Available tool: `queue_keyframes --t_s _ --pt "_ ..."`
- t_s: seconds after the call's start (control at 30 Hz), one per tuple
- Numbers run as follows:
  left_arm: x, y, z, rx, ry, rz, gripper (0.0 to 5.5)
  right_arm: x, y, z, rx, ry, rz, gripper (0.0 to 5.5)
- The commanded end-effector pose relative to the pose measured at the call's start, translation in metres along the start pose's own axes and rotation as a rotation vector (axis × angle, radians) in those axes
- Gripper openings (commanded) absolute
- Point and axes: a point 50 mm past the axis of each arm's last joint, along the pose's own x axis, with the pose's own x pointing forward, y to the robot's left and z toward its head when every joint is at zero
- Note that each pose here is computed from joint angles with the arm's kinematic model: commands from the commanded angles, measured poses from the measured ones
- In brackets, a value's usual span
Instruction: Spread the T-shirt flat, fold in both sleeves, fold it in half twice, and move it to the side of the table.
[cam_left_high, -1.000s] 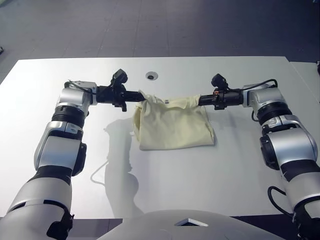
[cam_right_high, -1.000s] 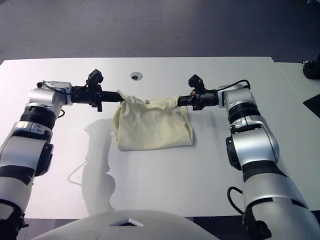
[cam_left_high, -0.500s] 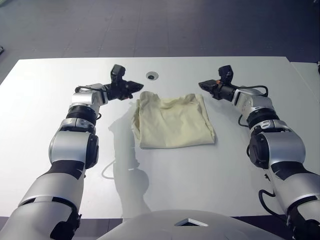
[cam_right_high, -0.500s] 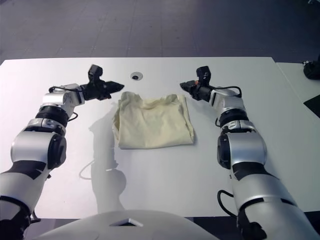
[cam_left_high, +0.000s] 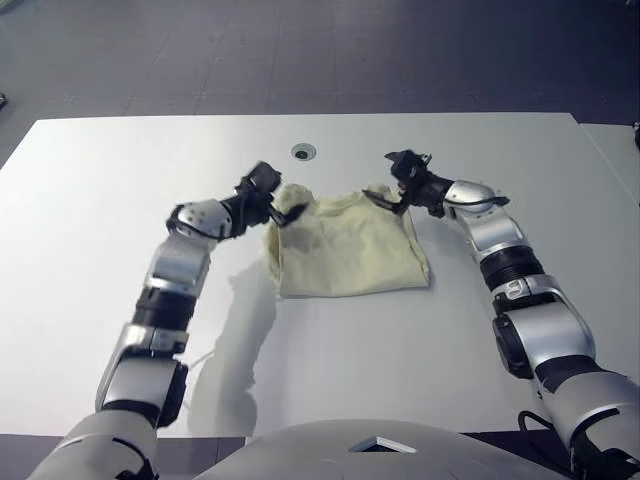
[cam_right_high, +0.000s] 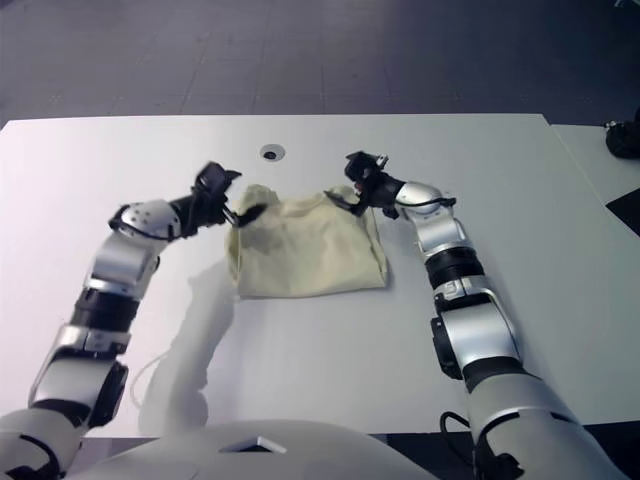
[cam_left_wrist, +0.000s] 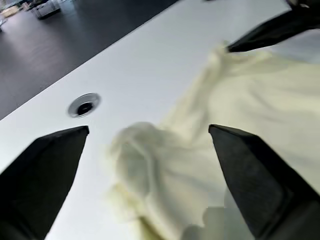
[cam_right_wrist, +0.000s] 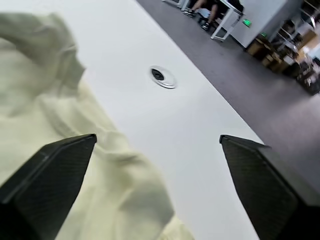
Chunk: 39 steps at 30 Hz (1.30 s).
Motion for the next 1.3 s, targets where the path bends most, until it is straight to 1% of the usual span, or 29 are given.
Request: queue_keyframes --t_s 0.03,0.07,0.13,0.3,0.43,0.53,0.6,0.67,0.73,0.83,0.9,0.93,1.0,1.07,1.13,1.2,1.3 --pt "-0.019 -0.033 0.01 0.297 0.094 -0.063 5.3 0.0 -0.003 0.0 -0.232 0.061 0.057 5.28" --pt "-0.02 -0.033 0.009 0.346 0.122 -0.064 5.39 -0.002 -0.007 -0.002 -0.249 0.08 0.045 5.38" --pt "-0.02 -0.034 0.006 0.417 0.165 -0.07 5.39 -0.004 -0.012 -0.006 -0.28 0.111 0.029 5.38" --pt "-0.018 -0.041 -0.012 0.503 0.265 -0.113 5.39 -0.004 -0.015 -0.014 -0.324 0.169 0.015 5.38" --pt "-0.024 -0.044 -0.031 0.553 0.362 -0.172 5.39 -0.005 -0.005 -0.028 -0.364 0.221 0.068 5.38" --pt "-0.028 -0.043 -0.034 0.572 0.383 -0.215 5.39 -0.011 0.007 -0.041 -0.407 0.253 0.147 5.38" --pt "-0.025 -0.032 -0.031 0.625 0.38 -0.228 5.39 -0.02 0.017 -0.051 -0.436 0.263 0.242 5.38" --pt "-0.017 -0.012 -0.026 0.694 0.364 -0.246 5.39 -0.035 0.033 -0.058 -0.464 0.25 0.401 5.38" --pt "-0.01 0.009 -0.023 0.784 0.361 -0.294 5.39 -0.051 0.05 -0.056 -0.492 0.22 0.563 5.38" --pt "-0.001 0.037 -0.017 0.894 0.361 -0.383 5.39 -0.074 0.075 -0.034 -0.506 0.16 0.764 5.38" --pt "0.013 0.051 -0.005 1.022 0.314 -0.378 5.39 -0.079 0.086 -0.008 -0.454 0.077 0.806 5.38" --pt "0.019 0.058 0.005 1.076 0.274 -0.346 5.39 -0.077 0.088 0.007 -0.417 0.022 0.786 5.38" --pt "0.023 0.071 0.022 1.143 0.223 -0.281 5.39 -0.07 0.085 0.03 -0.356 -0.054 0.721 5.38" --pt "0.021 0.084 0.043 1.161 0.147 -0.193 5.39 -0.067 0.074 0.047 -0.31 -0.093 0.646 5.38" --pt "0.017 0.094 0.064 1.111 0.029 -0.102 5.39 -0.061 0.054 0.062 -0.253 -0.129 0.507 5.38" --pt "0.008 0.1 0.069 1.083 -0.031 -0.061 5.39 -0.053 0.033 0.071 -0.235 -0.137 0.354 5.38" --pt "-0.01 0.104 0.055 1.023 -0.035 -0.021 5.39 -0.041 0.001 0.065 -0.262 -0.067 0.123 5.38"
